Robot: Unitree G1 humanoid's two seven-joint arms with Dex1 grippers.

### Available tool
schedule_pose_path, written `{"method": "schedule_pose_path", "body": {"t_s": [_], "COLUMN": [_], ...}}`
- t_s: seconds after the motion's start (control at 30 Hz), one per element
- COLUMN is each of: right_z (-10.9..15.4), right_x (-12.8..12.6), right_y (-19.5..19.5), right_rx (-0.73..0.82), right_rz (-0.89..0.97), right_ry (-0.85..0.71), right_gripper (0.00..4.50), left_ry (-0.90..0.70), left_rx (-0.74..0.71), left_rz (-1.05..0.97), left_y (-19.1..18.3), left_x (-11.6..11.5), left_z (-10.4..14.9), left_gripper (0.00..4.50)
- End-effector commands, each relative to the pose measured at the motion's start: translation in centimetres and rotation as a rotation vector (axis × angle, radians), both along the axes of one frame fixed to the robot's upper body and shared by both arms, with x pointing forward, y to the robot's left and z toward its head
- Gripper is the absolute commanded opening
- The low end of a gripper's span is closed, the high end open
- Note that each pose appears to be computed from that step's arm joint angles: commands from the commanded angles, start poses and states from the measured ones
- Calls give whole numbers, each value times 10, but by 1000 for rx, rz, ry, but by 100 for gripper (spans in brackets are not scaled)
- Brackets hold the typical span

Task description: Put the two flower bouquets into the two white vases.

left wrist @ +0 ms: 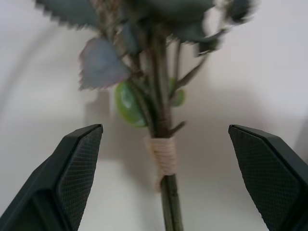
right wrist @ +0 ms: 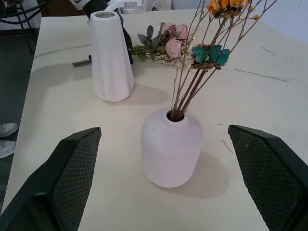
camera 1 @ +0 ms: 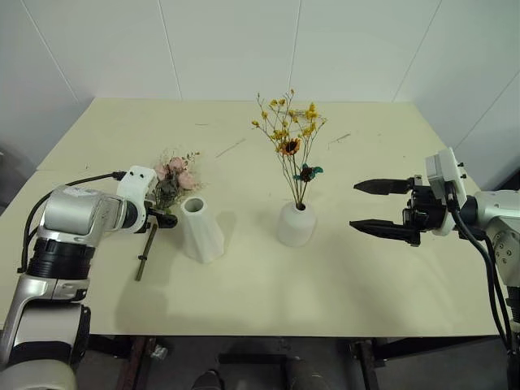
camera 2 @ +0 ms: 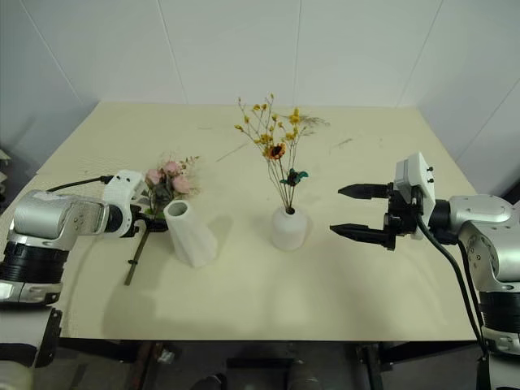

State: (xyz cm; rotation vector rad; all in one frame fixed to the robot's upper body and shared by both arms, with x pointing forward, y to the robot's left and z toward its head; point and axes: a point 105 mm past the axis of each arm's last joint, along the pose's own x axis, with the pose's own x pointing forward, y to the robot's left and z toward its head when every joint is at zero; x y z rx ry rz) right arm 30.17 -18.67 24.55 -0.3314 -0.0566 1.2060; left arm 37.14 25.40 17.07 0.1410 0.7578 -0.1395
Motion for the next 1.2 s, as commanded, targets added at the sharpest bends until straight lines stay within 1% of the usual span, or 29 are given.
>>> {"method": "schedule_pose_path", "body": {"t_s": [0.03,0.2,0.23,0.33,0.47,0.67,0.7,0.77,0.9,0.93,0.97,1.03,1.1,1.2], "right_z": [11,9,9,8,8,7,7,7,6,6,6,6,6,5], "right_x": [-4,-4,-4,-3,-4,-6,-6,-6,-6,-6,-6,-7,-8,-10], "right_y": [-4,-3,-3,-4,-5,-8,-8,-9,-10,-10,-10,-11,-11,-12], "right_rx": [-5,-5,-5,-5,-5,-6,-4,-2,2,3,4,8,11,18], "right_rz": [-4,-8,-8,-10,-9,-15,-18,-23,-38,-41,-43,-52,-57,-62], "right_ry": [-50,-48,-48,-50,-50,-44,-45,-47,-51,-53,-54,-58,-60,-65], "right_gripper": [447,447,449,450,450,450,450,450,450,450,450,450,450,450], "left_ry": [-12,-16,-8,-10,-29,-54,-64,-86,-308,-417,-494,-740,-867,-970], "left_rx": [3,-8,-5,-5,-5,-11,-9,-9,-39,-51,-59,-124,-169,-232], "left_rz": [37,35,28,12,17,19,16,9,-73,-98,-112,-191,-227,-276], "left_y": [3,1,0,-4,-4,-2,-2,-1,-7,-9,-10,-20,-24,-27], "left_x": [-1,0,-1,-1,1,3,3,4,14,18,20,19,17,16], "left_z": [12,11,9,8,10,14,16,19,52,67,77,113,130,140], "left_gripper": [450,450,430,358,224,34,8,7,7,7,7,7,7,7]}}
